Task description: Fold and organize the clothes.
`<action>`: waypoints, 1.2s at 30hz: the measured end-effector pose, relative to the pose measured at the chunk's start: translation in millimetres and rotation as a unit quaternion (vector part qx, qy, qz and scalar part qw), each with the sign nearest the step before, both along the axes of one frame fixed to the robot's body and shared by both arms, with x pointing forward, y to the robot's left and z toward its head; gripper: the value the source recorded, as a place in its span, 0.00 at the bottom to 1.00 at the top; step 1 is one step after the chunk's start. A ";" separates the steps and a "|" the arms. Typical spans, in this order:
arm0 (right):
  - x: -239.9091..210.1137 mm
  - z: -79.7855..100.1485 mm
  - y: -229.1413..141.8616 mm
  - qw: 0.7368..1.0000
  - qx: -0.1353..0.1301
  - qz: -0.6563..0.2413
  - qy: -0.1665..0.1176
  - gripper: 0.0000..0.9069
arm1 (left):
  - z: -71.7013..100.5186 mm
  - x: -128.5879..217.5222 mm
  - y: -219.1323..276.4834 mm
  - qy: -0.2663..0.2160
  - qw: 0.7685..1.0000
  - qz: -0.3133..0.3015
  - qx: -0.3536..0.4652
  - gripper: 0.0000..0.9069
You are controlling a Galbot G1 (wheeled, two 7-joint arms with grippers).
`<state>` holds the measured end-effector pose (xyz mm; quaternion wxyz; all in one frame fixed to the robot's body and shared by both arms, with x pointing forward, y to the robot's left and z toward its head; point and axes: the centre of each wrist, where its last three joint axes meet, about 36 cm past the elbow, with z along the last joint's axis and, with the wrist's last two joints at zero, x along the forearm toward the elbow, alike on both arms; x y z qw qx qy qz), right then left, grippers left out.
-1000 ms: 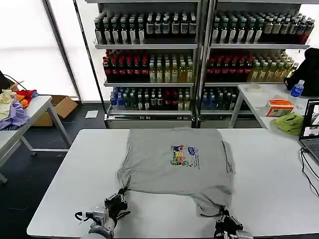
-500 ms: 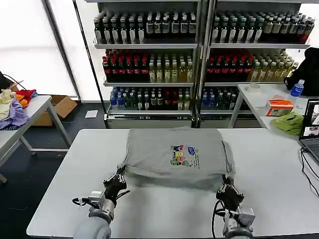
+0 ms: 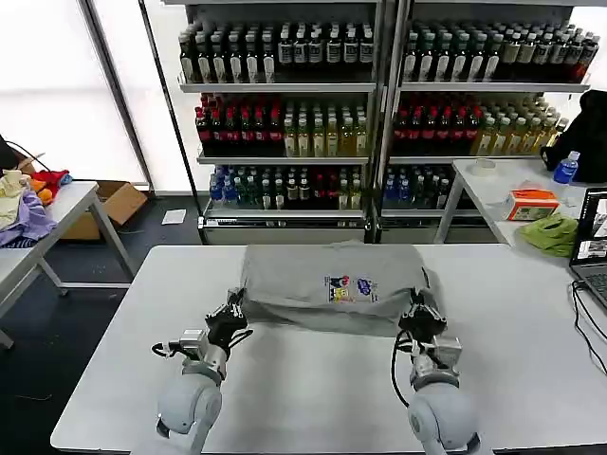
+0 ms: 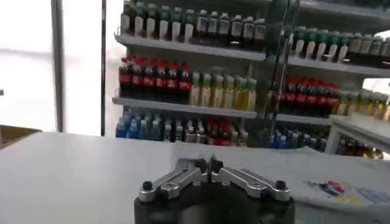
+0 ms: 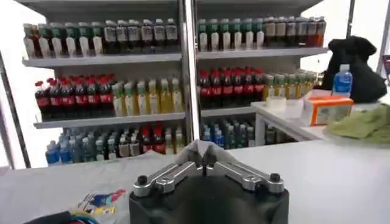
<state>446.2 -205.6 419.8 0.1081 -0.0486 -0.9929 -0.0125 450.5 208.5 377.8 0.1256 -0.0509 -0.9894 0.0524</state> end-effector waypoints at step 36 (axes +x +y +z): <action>35.2 17.0 13.4 0.992 0.118 -0.043 0.019 1.00 | 20.5 16.8 7.0 0.028 0.999 0.021 0.006 1.00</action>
